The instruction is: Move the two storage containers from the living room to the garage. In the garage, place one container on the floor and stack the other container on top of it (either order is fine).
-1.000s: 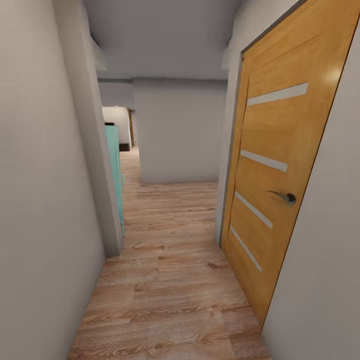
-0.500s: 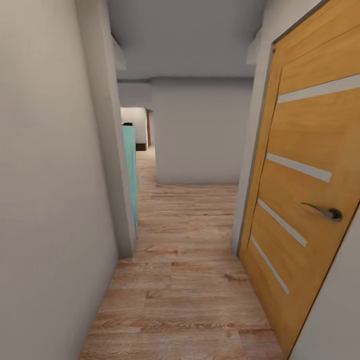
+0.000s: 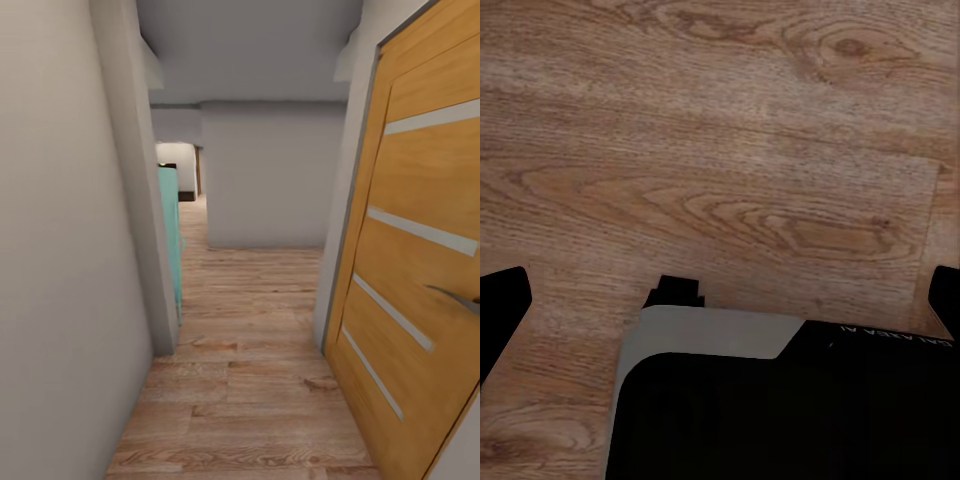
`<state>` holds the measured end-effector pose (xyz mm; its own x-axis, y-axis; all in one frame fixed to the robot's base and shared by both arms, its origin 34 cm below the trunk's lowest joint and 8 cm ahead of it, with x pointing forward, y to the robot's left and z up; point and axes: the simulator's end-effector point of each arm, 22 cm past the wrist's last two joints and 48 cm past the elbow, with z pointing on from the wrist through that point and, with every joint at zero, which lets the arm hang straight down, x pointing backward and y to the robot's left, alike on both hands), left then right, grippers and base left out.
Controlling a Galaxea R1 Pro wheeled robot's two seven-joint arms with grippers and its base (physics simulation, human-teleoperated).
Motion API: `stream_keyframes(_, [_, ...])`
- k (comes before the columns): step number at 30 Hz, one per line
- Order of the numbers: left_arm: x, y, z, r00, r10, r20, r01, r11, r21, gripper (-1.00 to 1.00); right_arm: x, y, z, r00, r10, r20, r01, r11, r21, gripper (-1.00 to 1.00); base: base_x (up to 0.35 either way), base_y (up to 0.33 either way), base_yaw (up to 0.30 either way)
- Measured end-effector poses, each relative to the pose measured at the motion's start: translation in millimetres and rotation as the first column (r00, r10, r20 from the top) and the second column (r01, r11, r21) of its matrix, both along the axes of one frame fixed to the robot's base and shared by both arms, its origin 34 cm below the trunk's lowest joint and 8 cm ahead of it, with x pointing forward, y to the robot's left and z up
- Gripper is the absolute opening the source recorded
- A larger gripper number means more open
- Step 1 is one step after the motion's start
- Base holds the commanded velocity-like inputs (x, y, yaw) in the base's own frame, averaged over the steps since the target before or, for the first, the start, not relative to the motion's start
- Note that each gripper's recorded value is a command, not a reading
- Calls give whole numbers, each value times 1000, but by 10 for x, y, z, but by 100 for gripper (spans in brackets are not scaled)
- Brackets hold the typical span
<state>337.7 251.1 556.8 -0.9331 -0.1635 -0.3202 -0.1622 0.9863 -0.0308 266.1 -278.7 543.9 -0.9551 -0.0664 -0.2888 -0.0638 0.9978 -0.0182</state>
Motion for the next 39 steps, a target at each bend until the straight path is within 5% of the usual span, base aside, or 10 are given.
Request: stream_keyframes(39, [-18,-2,-6,1000,1,-8,-1,1000,-1,100,-7,3,-2,1000,1,-3,-1,1000,1,100,322,0,0])
